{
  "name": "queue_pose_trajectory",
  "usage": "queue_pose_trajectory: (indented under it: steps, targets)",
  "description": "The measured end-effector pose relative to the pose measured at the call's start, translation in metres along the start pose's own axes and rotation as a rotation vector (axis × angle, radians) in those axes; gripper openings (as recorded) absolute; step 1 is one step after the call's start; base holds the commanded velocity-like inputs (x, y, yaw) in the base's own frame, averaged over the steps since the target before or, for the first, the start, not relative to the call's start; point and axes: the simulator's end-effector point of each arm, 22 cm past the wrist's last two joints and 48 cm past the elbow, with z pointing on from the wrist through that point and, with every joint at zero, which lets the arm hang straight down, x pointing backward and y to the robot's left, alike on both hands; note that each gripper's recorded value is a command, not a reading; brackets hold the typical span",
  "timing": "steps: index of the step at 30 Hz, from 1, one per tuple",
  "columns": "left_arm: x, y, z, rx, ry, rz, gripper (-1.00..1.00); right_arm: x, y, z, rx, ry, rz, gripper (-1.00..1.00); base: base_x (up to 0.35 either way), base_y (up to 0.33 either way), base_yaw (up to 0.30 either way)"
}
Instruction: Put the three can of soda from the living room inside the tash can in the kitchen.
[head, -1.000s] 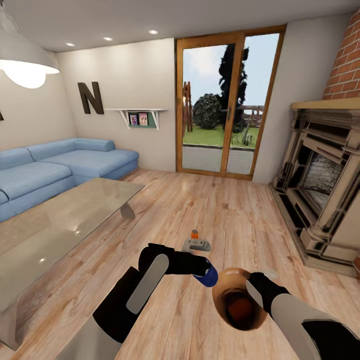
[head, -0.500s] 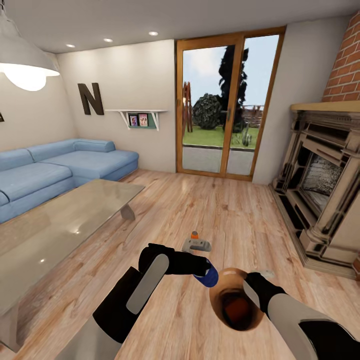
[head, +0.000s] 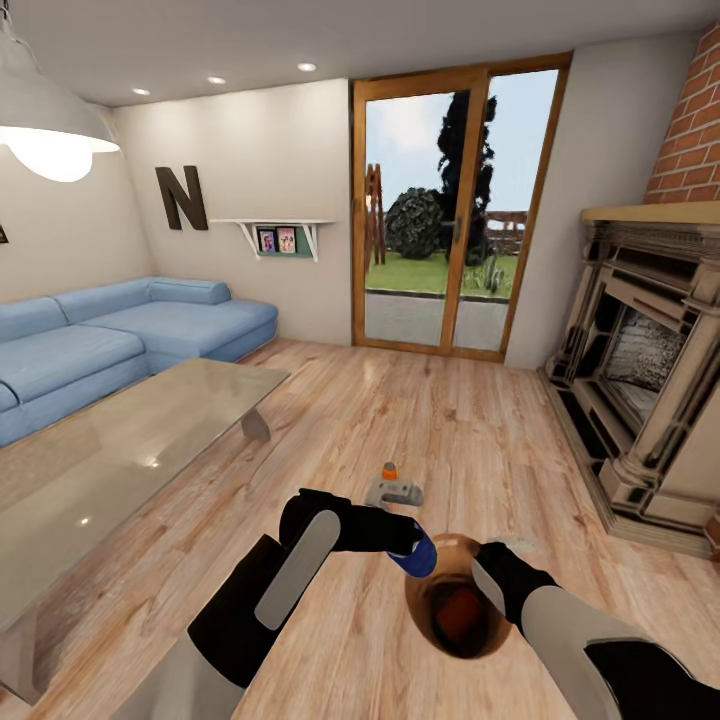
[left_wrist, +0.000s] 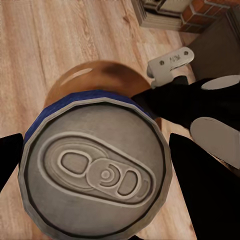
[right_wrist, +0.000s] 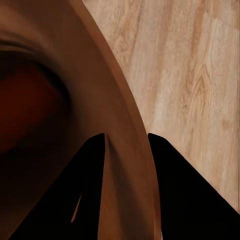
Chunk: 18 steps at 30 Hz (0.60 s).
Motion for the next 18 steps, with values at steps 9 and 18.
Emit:
queue_pose_trajectory:
  steps: [9, 18]
  targets:
    - [0.004, 0.003, 0.006, -0.012, 0.005, -0.004, -1.0, -0.003, 0.02, -0.007, -0.026, -0.007, -0.007, -1.0, 0.0, 0.0, 0.0]
    - [0.005, 0.006, 0.009, -0.02, 0.001, -0.011, -1.0, -0.01, 0.042, -0.017, -0.054, -0.022, -0.016, -1.0, 0.0, 0.0, 0.0]
